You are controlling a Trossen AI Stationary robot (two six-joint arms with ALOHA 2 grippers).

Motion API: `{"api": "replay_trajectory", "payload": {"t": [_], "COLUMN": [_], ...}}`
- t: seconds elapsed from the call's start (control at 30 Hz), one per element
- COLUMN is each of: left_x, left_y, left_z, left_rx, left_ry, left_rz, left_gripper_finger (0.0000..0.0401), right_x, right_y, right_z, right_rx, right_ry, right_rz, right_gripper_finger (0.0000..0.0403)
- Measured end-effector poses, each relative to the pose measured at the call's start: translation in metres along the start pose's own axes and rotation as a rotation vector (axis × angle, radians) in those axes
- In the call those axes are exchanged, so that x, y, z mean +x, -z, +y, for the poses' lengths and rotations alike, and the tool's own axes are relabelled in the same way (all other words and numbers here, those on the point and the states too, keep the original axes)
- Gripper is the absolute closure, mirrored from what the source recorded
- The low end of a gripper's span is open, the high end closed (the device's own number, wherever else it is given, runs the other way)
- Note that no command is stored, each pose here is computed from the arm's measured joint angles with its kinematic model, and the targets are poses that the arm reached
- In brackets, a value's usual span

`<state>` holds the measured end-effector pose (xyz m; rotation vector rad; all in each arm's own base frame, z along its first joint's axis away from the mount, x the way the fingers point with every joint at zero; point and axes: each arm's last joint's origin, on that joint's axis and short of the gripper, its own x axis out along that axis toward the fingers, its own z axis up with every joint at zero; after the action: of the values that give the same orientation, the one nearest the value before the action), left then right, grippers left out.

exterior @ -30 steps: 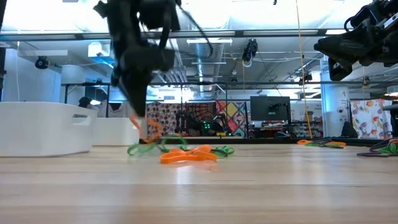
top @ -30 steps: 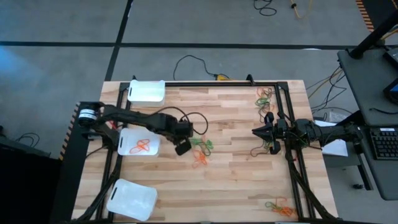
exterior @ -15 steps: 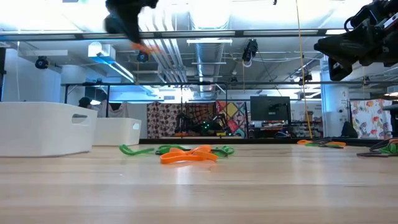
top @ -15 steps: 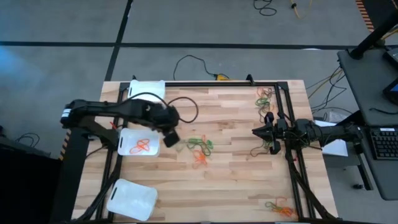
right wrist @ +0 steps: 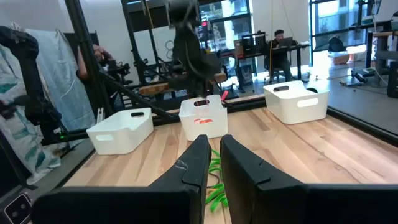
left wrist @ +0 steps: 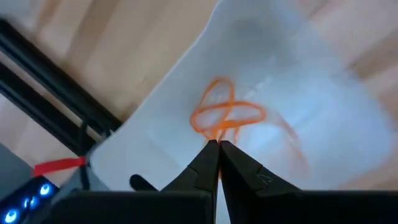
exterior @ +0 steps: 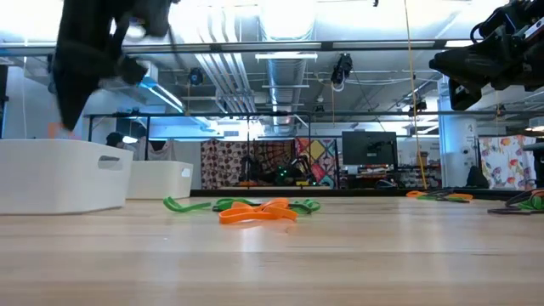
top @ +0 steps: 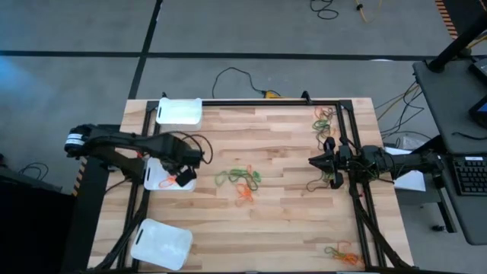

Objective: Sort rubber bands into baskets
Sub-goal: Put the orange rubber band into the middle white bin

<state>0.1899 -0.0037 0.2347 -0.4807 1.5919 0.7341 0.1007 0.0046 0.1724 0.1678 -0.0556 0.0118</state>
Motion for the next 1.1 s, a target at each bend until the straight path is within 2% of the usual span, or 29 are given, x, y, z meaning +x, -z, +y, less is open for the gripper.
{"api": "replay_trajectory", "payload": {"t": [0.1,0.23,0.4,0.6,0.7,0.8,0.97,1.1], "left_x": [0.028,0.050,0.061,0.060,0.043,0.013,-0.044,-0.075], "left_y": [0.001,0.005,0.009,0.009,0.005,-0.001,-0.016,-0.031], "left_z": [-0.003,-0.003,0.000,0.000,-0.001,-0.003,-0.007,-0.019], "left_rx": [-0.039,-0.087,-0.121,-0.115,-0.107,-0.074,-0.050,0.030], "left_ry": [0.005,-0.002,-0.018,-0.021,-0.015,-0.001,0.068,0.238], "left_rz": [0.012,0.026,0.043,0.045,0.040,0.005,-0.203,-0.420], "left_gripper_finger": [0.0401,0.0401,0.0396,0.0348,0.0314,0.0282,0.0237,0.0216], "right_x": [0.000,0.000,0.000,0.000,0.000,0.000,0.000,0.000], "right_y": [0.000,0.000,0.000,0.000,0.000,0.000,0.000,0.000], "right_z": [0.000,0.000,0.000,0.000,0.000,0.000,0.000,0.000], "right_rx": [0.000,0.000,0.000,0.000,0.000,0.000,0.000,0.000], "right_ry": [-0.001,0.000,0.000,0.000,0.000,0.000,0.000,0.000], "right_rz": [0.000,0.000,0.000,0.000,0.000,0.000,0.000,-0.001], "right_gripper_finger": [0.0369,0.0369,0.0369,0.0369,0.0369,0.0369,0.0369,0.0369]}}
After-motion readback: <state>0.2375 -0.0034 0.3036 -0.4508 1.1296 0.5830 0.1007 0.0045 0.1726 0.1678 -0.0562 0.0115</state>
